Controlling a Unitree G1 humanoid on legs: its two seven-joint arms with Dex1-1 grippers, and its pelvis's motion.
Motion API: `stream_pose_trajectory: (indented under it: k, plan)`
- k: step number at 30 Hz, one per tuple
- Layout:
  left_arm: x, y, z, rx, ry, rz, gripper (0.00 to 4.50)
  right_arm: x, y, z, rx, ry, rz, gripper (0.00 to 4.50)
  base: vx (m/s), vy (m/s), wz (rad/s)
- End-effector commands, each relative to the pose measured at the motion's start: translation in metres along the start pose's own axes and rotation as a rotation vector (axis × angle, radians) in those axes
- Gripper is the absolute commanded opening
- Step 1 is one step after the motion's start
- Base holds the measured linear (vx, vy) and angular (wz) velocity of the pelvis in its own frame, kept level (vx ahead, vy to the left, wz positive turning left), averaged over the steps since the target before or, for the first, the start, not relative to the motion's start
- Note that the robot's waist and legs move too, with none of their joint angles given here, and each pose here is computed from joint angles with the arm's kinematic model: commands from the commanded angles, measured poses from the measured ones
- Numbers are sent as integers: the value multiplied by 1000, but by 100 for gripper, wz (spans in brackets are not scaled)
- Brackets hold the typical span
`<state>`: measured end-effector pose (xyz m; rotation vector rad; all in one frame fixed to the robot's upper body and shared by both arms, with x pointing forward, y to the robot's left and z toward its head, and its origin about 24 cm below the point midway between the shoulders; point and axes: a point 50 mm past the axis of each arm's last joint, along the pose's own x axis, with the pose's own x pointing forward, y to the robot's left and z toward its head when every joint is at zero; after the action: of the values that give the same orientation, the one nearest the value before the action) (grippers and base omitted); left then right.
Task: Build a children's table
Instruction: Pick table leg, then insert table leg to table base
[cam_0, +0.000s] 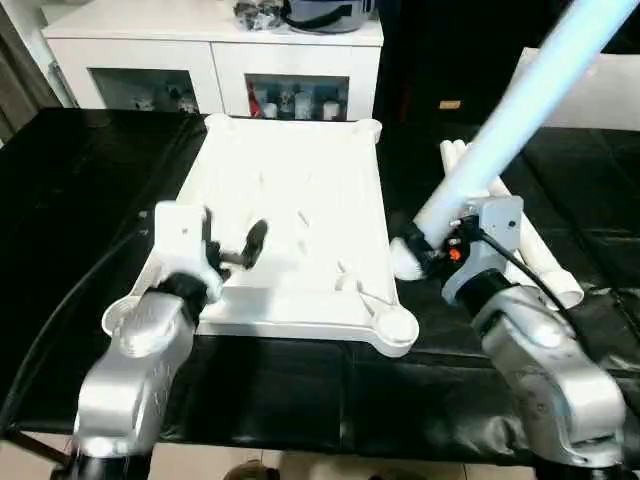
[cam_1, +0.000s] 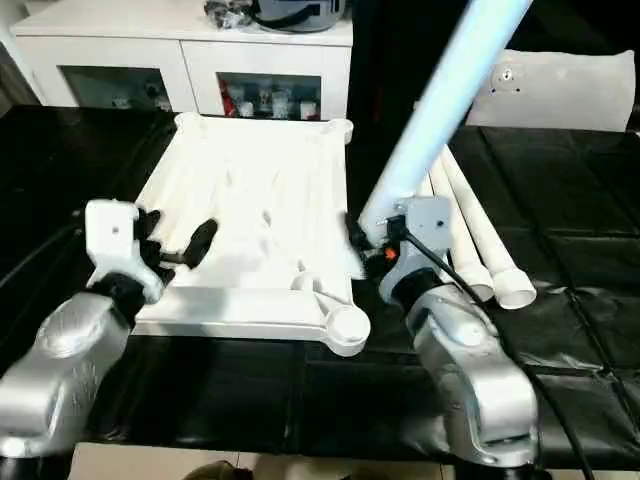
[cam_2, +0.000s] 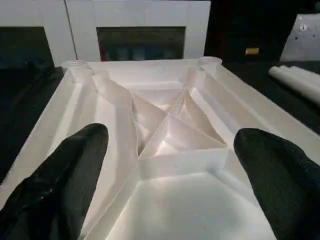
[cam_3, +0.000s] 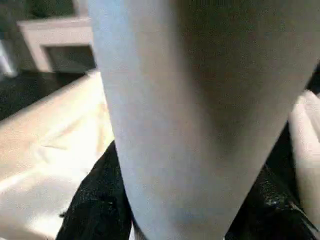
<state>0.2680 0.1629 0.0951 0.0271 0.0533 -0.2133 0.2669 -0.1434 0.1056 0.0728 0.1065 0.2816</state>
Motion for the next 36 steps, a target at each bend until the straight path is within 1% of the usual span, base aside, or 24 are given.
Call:
stream_pose_trajectory:
  k: [1, 3, 4, 7, 10, 12, 13, 14, 15, 17, 18, 21, 22, 23, 25, 26, 27, 28, 29, 30, 32, 33, 34, 36]
  plan:
    - [0, -5, 3, 40, -19, -8, 450, -1, -2, -6, 26, 31, -24, 190, 0, 0, 0]
    - [1, -10, 4, 45, -33, -26, 450, -3, 2, -7, 57, 22, 12, 190, 0, 0, 0]
    - [2, -14, 6, 62, -40, -46, 450, -5, 5, -7, 51, 17, 26, 190, 0, 0, 0]
    - [3, -17, 4, 78, -30, -50, 450, -6, 8, -8, 52, 21, 30, 190, 0, 0, 0]
    - [2, -18, 1, 10, -25, -39, 450, -6, 8, -9, 33, 24, 18, 190, 1, -119, 11]
    - [2, -18, 1, 16, -27, -43, 450, -6, 9, -9, 33, 25, 21, 190, -19, -202, -1]
    - [1, -18, 0, 41, -23, -52, 450, -7, 11, -7, 48, 22, 47, 190, -29, -201, -4]
    - [1, -17, 0, 44, -23, -53, 450, -7, 10, -7, 40, 20, 47, 190, -40, -167, -10]
    - [-1, -16, 0, 61, -24, -59, 450, -7, 10, -3, -23, 4, 47, 190, -39, -132, -5]
    - [-1, -12, -1, 78, 4, -74, 450, -9, 13, 1, 42, -26, 106, 190, -41, -111, 1]
    - [-1, -11, 0, 88, 8, -110, 450, -9, 11, 4, 79, -35, 94, 190, -57, -80, 6]
    - [-1, -11, 1, 72, 10, -138, 450, -8, 12, 4, 103, -30, 108, 190, -36, -42, 3]
    - [-1, -13, 5, 68, 1, -218, 450, -8, 15, 8, 113, -61, 150, 190, 0, 0, 0]
    - [-1, -14, 5, 68, 2, -227, 450, -8, 15, 8, 110, -65, 151, 190, 0, 0, 0]
    - [-2, -15, 6, 73, 5, -279, 450, -6, 15, 13, 50, -101, 131, 190, -28, 53, 3]
    - [-2, -15, 6, 76, 4, -283, 450, -6, 15, 13, 40, -105, 127, 190, -19, 59, -2]
    - [-2, -18, 7, 99, 13, -345, 450, -5, 16, 12, 18, -96, 140, 190, -12, 54, -1]
    - [-2, -18, 7, 99, 13, -345, 450, -5, 16, 12, 18, -96, 140, 190, -12, 54, -1]
    - [-4, -23, 5, 168, 45, -505, 450, -2, 15, 9, -10, -89, 153, 190, 0, 0, 0]
    - [-5, -24, 4, 197, 57, -565, 450, -2, 15, 9, -10, -87, 160, 190, 0, 0, 0]
    - [-6, -25, 3, 214, 62, -595, 450, -2, 15, 9, -9, -89, 162, 190, 0, 0, 0]
    - [-7, -26, 0, 239, 109, -725, 450, -1, 16, 11, 47, -92, 202, 190, 0, 0, 0]
    - [-8, -26, -1, 251, 129, -784, 422, 0, 18, 12, 64, -102, 221, 190, 0, 0, 0]
    - [-9, -24, -4, 279, 170, -877, 415, 1, 17, 12, 67, -109, 219, 190, 0, 0, 0]
